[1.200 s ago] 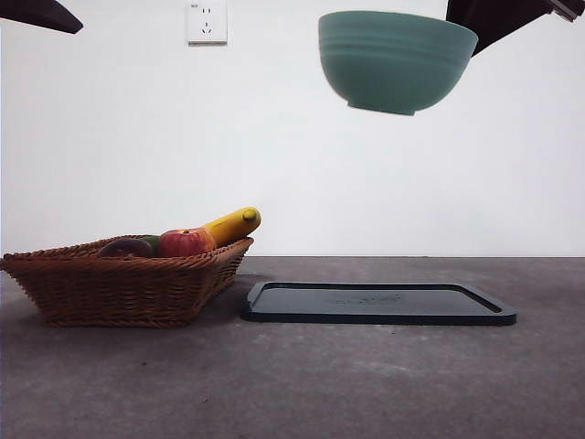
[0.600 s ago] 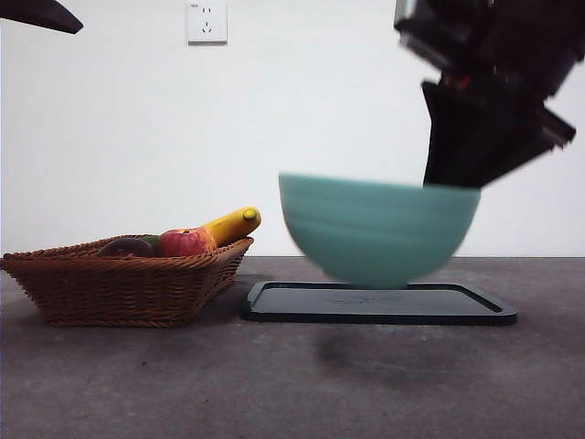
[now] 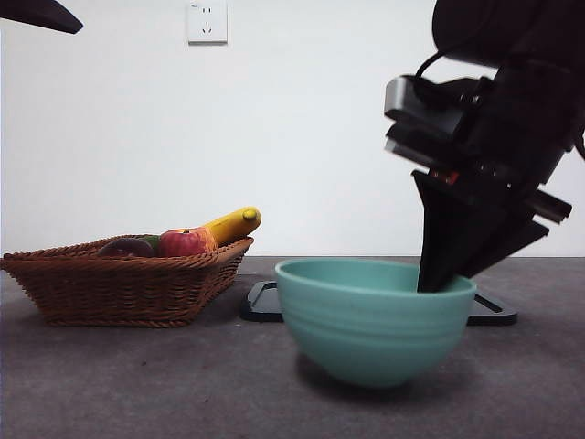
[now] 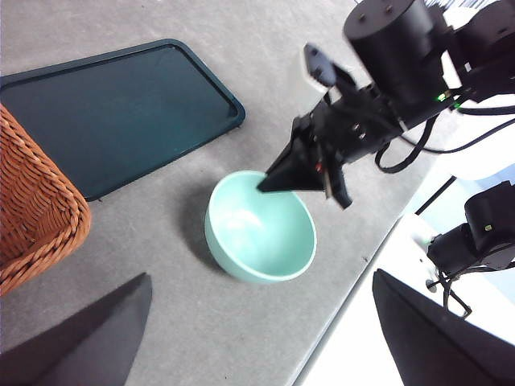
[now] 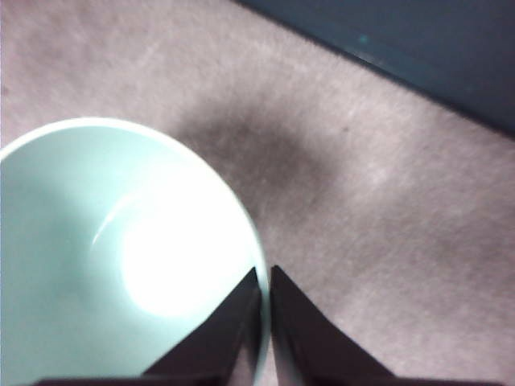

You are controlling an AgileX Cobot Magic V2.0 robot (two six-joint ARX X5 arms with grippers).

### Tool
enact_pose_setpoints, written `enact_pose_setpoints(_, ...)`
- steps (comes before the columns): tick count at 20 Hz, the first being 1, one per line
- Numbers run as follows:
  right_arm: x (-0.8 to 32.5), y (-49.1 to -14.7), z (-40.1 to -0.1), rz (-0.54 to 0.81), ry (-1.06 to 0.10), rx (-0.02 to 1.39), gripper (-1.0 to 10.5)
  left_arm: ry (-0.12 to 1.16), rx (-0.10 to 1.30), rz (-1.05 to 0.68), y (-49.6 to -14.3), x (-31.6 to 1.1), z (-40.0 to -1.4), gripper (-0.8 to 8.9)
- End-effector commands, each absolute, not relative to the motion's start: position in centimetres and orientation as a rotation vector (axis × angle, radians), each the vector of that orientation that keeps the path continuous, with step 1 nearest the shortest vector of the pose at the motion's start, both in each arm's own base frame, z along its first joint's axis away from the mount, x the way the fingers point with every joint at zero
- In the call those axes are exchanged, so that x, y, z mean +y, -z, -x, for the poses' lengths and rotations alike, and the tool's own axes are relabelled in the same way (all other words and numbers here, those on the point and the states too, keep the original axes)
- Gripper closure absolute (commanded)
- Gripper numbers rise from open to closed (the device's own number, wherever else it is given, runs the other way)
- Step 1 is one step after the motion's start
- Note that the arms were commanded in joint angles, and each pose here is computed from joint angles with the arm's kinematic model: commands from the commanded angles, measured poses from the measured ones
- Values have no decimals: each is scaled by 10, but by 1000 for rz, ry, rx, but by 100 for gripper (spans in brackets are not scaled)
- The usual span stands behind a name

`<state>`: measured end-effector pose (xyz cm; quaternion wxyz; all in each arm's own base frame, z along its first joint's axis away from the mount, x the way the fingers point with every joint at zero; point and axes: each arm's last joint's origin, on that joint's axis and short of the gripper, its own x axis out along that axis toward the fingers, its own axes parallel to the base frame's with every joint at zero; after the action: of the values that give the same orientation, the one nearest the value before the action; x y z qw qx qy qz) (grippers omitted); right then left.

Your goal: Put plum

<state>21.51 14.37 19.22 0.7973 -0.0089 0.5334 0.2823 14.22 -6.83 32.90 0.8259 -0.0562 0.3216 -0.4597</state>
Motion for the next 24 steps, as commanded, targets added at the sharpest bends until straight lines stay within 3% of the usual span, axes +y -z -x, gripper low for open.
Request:
enact_pose_setpoints(1, 149, -187, -216, 37, -591, 1158, 937, 991, 660, 107, -333, -69, -143, 378)
enact_pose_setpoints(7, 153, -187, -214, 60, -587, 1153, 914, 990, 660, 106, -333, -69, -143, 378)
enact_pose_setpoints(10, 153, -187, -214, 51, -581, 1156, 689, 990, 660, 106, -333, -69, -143, 378)
enact_pose_setpoints(14, 152, -194, -213, 34, -581, 1133, 655, 991, 660, 106, -333, -69, -143, 378)
enact_pose_setpoints(24, 133, -292, -192, 16, -652, 875, 654, 991, 659, 106, -333, -69, -143, 378)
